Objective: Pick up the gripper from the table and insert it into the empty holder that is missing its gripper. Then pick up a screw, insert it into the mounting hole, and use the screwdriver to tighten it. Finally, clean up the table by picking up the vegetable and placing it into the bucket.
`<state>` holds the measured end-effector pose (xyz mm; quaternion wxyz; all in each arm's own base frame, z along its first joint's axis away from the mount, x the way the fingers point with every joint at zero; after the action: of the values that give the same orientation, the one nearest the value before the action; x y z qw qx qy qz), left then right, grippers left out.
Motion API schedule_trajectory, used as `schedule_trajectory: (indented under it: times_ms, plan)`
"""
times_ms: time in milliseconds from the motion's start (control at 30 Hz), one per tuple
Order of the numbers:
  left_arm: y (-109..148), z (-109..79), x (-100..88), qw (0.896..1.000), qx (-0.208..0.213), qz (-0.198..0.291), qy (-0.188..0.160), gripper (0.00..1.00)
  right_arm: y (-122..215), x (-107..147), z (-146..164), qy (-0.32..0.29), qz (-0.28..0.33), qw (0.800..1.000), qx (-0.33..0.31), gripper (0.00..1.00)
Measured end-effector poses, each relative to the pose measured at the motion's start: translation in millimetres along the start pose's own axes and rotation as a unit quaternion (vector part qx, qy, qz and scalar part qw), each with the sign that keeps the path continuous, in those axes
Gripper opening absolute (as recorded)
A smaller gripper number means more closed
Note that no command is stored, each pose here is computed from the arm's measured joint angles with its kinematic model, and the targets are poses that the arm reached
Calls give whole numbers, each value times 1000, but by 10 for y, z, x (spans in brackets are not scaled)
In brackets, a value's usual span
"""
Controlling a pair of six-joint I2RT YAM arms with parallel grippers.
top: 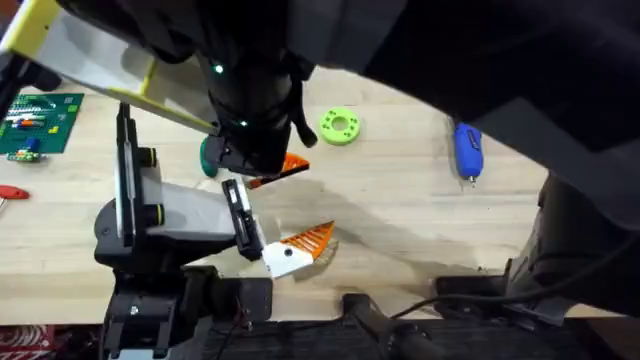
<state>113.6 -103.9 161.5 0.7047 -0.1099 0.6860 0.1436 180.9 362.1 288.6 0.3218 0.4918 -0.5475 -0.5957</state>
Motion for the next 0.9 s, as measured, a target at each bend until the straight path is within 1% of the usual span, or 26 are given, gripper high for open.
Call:
schedule_trajectory:
  times_ms: [900]
  plan:
    - [0, 0, 0, 1000, 0, 0, 0, 986, 1, -10, 33, -2, -3, 1000, -15, 11]
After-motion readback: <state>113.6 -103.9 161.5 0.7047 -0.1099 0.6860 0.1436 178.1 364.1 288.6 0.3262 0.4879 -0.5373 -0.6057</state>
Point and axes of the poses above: each hand's point on the last joint's axis, 136 mm out from that joint toward the fingers, its own y axis back along the fingers, its own z axis along the line the jaws close on, x = y × z, the point moved 6 cm from there along y, back along the fingers, and after that the axes turned 7 degrees about -y, right-handed, at the moved point
